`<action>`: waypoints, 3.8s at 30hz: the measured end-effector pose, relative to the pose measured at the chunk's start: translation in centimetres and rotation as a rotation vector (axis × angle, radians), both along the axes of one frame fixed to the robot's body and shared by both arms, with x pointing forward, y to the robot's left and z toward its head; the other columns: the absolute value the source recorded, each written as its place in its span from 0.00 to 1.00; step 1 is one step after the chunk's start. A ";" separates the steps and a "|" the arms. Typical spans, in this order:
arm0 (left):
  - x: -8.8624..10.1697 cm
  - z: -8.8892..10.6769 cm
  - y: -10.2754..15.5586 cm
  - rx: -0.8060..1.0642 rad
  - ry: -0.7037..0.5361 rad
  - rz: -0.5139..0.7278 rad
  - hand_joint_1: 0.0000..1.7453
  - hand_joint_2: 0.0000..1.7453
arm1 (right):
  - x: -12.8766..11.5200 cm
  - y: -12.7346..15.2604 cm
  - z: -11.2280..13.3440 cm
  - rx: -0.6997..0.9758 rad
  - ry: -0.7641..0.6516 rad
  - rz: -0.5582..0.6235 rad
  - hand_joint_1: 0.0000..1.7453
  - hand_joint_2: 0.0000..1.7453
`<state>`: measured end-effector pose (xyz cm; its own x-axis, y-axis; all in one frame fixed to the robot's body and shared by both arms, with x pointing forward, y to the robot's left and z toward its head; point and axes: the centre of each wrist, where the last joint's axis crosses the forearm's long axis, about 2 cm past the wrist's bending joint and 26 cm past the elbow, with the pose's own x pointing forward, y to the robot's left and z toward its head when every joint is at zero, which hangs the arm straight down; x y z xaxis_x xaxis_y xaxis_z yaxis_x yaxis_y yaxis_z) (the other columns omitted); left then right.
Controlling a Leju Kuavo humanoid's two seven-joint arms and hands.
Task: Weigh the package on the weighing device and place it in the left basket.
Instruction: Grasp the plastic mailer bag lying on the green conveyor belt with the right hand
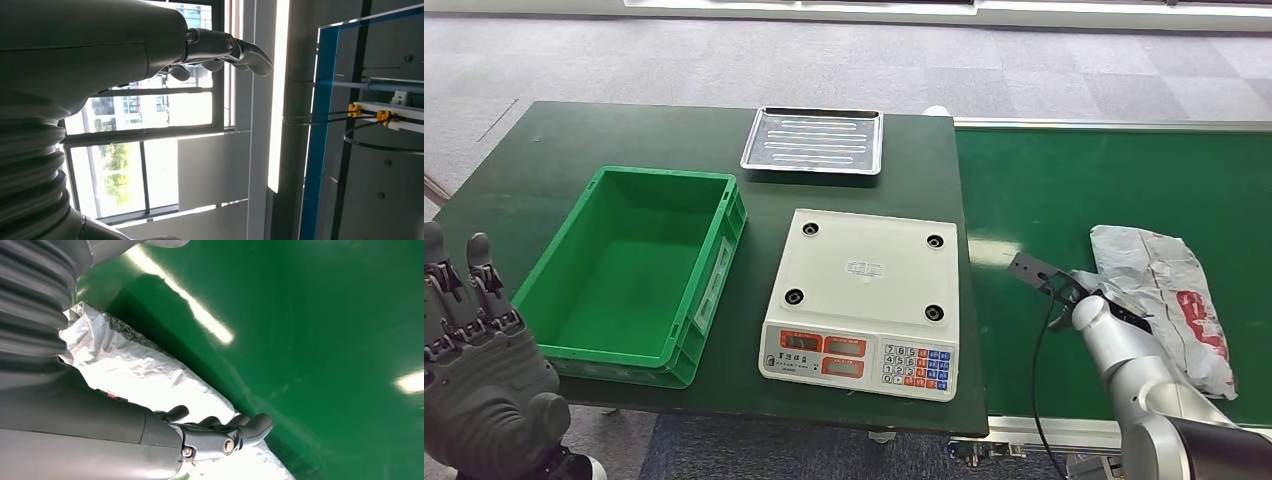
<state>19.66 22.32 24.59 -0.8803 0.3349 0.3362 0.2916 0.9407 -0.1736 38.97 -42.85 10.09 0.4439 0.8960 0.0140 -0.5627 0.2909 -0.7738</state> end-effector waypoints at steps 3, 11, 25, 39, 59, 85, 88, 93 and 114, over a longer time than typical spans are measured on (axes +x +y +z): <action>0.1 0.1 0.1 0.000 -0.004 0.002 0.00 1.00 | 0.0 -0.2 0.0 -0.008 0.001 -0.006 0.00 1.00; 0.2 0.1 0.2 -0.008 0.004 0.033 0.00 1.00 | 0.4 -0.5 0.7 -0.121 0.005 -0.077 0.00 1.00; 0.1 0.0 0.2 -0.014 0.012 0.052 0.00 1.00 | -0.2 -0.6 0.0 -0.229 -0.003 -0.123 0.00 1.00; 0.1 0.0 0.2 -0.023 0.018 0.072 0.00 1.00 | 0.6 -0.4 1.0 -0.231 0.020 -0.096 0.00 1.00; 0.1 0.0 0.2 -0.021 0.016 0.064 0.00 1.00 | 1.1 -0.2 1.6 -0.198 0.013 -0.049 0.00 1.00; 0.8 0.1 0.3 -0.028 0.001 0.022 0.00 1.00 | -0.5 0.2 -0.7 0.101 0.109 0.227 0.00 1.00; 0.8 0.0 0.3 -0.029 0.002 0.023 0.00 1.00 | -0.6 0.2 -0.8 0.104 0.114 0.231 0.00 1.00; 0.8 0.0 0.4 -0.032 0.006 0.028 0.00 1.00 | -0.5 0.2 -0.7 0.016 0.099 0.163 0.00 1.00; 0.6 -0.1 0.3 -0.039 0.018 0.049 0.00 1.00 | 0.0 0.6 -0.2 -0.104 0.122 0.123 0.00 1.00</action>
<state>20.22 22.58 24.48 -0.8899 0.3046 0.3396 0.2417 0.9462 -0.2153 38.92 -42.29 9.87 0.3238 0.9373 -0.1287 -0.6802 0.1361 -0.7203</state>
